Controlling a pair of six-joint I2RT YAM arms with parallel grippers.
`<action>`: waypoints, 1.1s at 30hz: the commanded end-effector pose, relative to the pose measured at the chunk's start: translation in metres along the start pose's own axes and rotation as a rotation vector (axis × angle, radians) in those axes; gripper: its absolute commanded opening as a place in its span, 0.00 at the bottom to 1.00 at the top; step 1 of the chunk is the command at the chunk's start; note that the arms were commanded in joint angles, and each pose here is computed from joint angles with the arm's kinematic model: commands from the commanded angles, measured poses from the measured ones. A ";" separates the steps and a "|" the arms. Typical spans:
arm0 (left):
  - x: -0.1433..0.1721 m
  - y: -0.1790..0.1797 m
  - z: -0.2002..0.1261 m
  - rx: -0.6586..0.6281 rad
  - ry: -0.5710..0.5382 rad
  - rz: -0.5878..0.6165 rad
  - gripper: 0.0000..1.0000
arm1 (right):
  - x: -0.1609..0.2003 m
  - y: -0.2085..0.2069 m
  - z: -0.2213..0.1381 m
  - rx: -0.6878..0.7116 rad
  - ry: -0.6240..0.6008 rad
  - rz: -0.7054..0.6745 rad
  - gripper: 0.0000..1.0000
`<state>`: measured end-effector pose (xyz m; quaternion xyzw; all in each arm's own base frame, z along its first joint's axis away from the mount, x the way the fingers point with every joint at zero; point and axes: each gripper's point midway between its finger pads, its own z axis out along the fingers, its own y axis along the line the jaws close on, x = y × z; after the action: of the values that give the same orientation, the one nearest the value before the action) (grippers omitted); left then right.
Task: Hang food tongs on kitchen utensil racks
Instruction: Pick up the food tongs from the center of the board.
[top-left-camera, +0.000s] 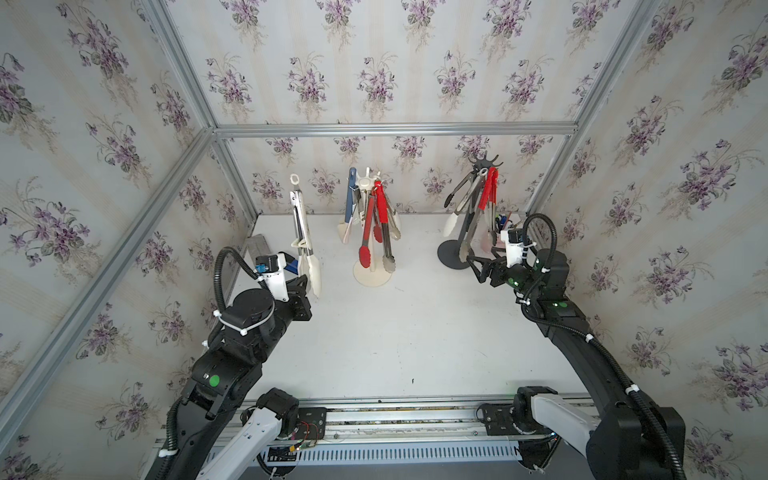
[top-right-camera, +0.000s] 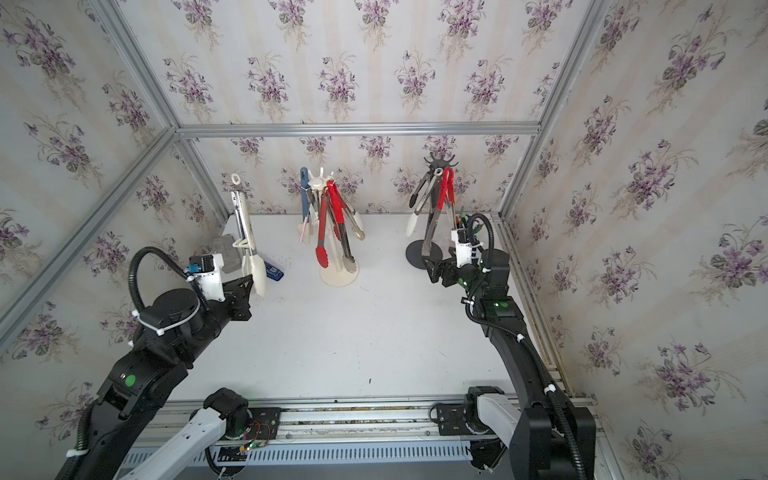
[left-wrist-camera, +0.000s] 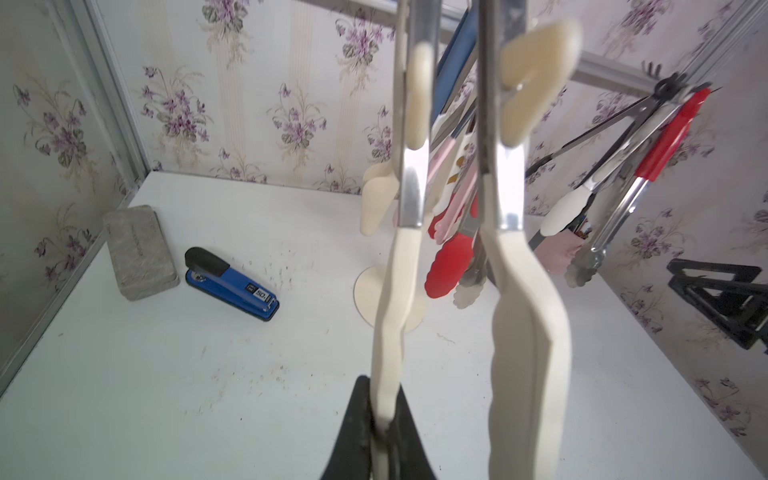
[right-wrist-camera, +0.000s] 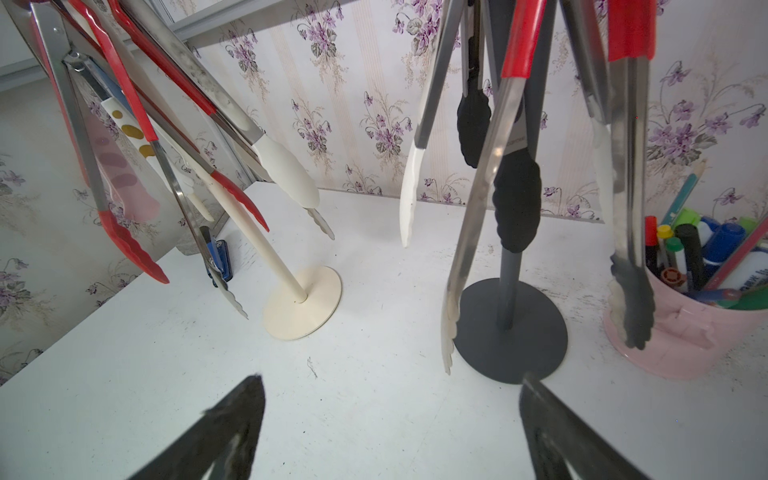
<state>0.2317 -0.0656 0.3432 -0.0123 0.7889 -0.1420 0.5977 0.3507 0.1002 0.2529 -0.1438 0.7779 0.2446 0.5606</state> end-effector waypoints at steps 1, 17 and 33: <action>-0.034 -0.027 -0.007 0.142 -0.146 0.040 0.00 | -0.008 0.005 0.000 -0.025 -0.024 -0.014 0.94; -0.051 -0.125 0.001 0.675 -0.153 0.008 0.00 | -0.034 0.067 -0.008 -0.419 -0.089 0.074 0.87; -0.012 -0.184 0.033 0.761 -0.148 0.128 0.00 | -0.059 0.116 -0.013 -0.658 -0.073 0.100 0.74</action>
<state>0.2319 -0.2425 0.3695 0.2470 0.6715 -0.3955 0.5759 0.3082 0.1837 0.3242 -0.2537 0.6610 0.4987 0.5000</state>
